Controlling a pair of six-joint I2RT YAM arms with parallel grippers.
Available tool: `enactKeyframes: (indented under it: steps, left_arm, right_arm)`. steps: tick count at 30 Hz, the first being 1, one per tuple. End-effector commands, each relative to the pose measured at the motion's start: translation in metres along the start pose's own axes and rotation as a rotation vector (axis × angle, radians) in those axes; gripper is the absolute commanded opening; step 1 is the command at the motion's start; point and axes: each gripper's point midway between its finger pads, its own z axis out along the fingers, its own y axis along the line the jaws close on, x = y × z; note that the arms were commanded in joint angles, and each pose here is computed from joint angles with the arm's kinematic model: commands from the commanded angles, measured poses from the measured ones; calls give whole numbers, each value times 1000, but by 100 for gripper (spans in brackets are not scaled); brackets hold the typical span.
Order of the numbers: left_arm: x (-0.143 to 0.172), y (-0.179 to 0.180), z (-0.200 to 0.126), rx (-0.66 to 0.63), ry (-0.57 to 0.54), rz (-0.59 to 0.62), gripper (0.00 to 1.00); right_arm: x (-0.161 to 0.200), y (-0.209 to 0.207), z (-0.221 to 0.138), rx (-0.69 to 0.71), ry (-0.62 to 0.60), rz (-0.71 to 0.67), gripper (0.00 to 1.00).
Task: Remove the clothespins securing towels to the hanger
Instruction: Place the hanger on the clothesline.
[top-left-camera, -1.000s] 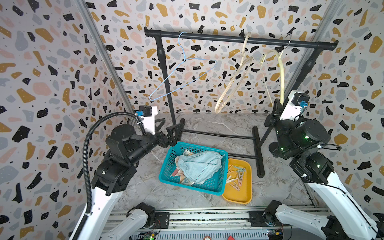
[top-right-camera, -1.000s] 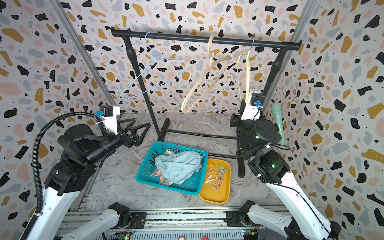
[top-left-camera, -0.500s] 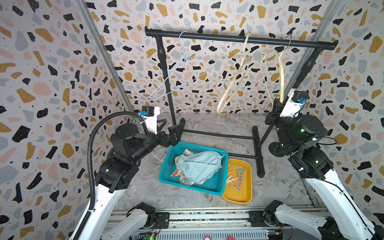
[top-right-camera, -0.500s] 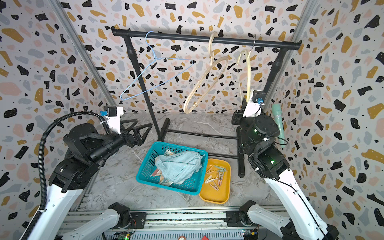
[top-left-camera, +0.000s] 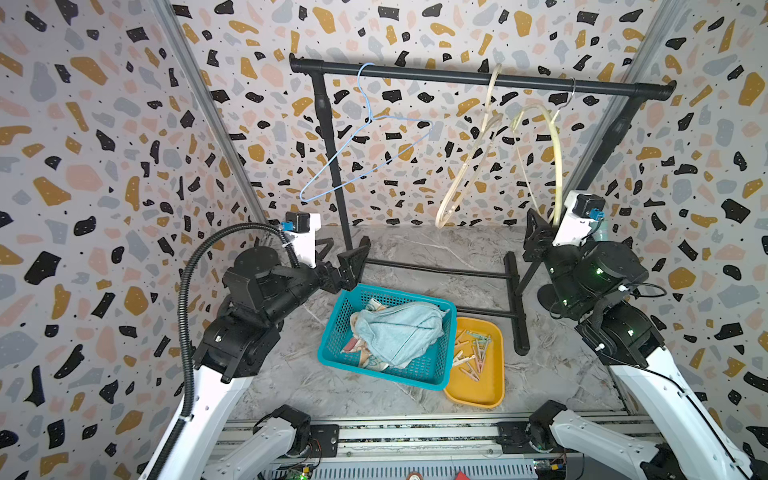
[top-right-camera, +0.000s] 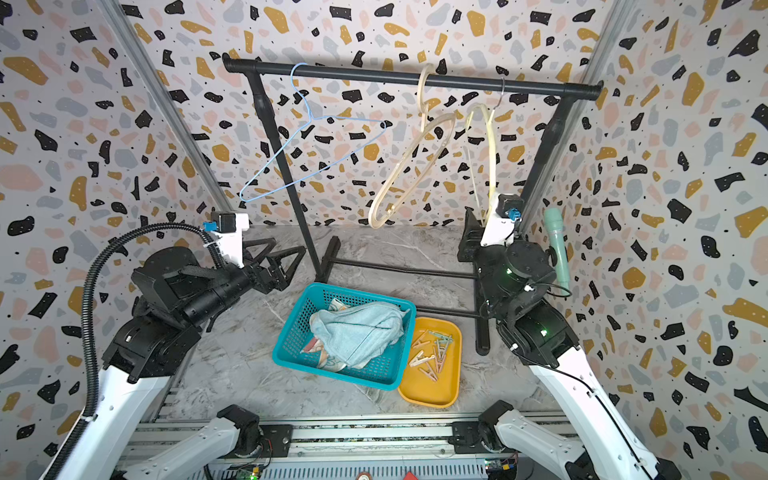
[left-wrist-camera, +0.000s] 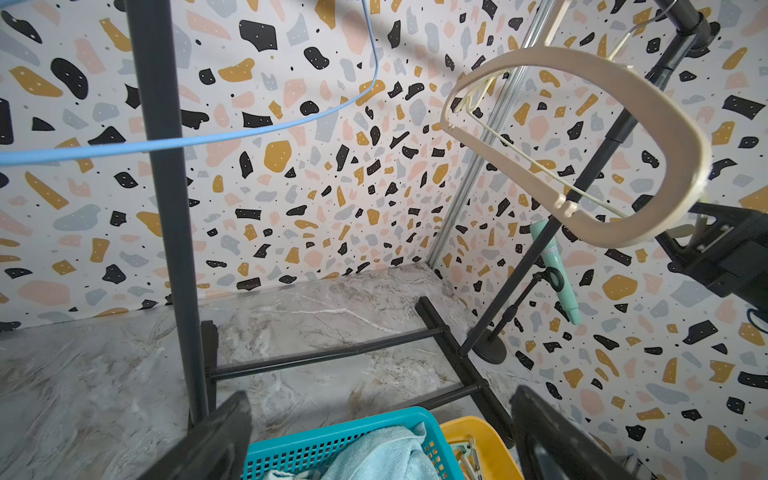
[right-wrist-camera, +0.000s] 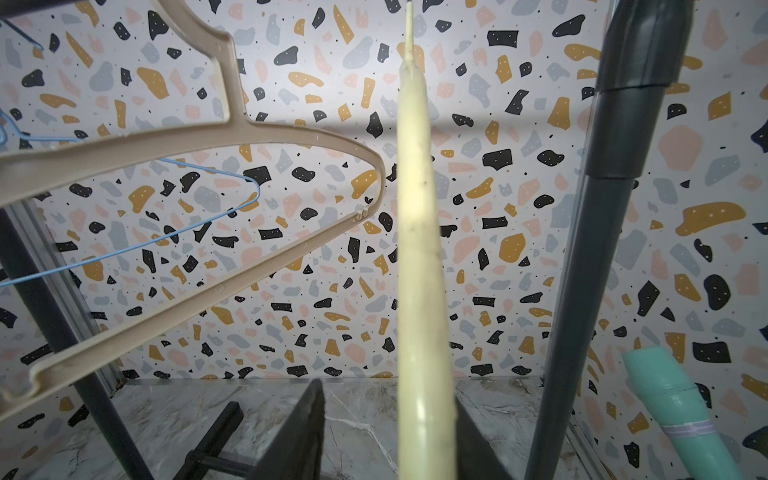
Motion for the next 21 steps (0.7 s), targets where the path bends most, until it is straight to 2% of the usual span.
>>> enactKeyframes:
  steps: [1, 6, 21]
  left_arm:
    - [-5, 9, 5, -42, -37, 26, 97]
    - [3, 28, 11, -131, -28, 36, 97]
    - [24, 70, 24, -320, -30, 51, 97]
  right_arm:
    - [-1, 5, -7, -49, 1, 26, 51]
    - [13, 8, -14, -93, 19, 44, 60]
    - [90, 8, -34, -144, 158, 84, 67]
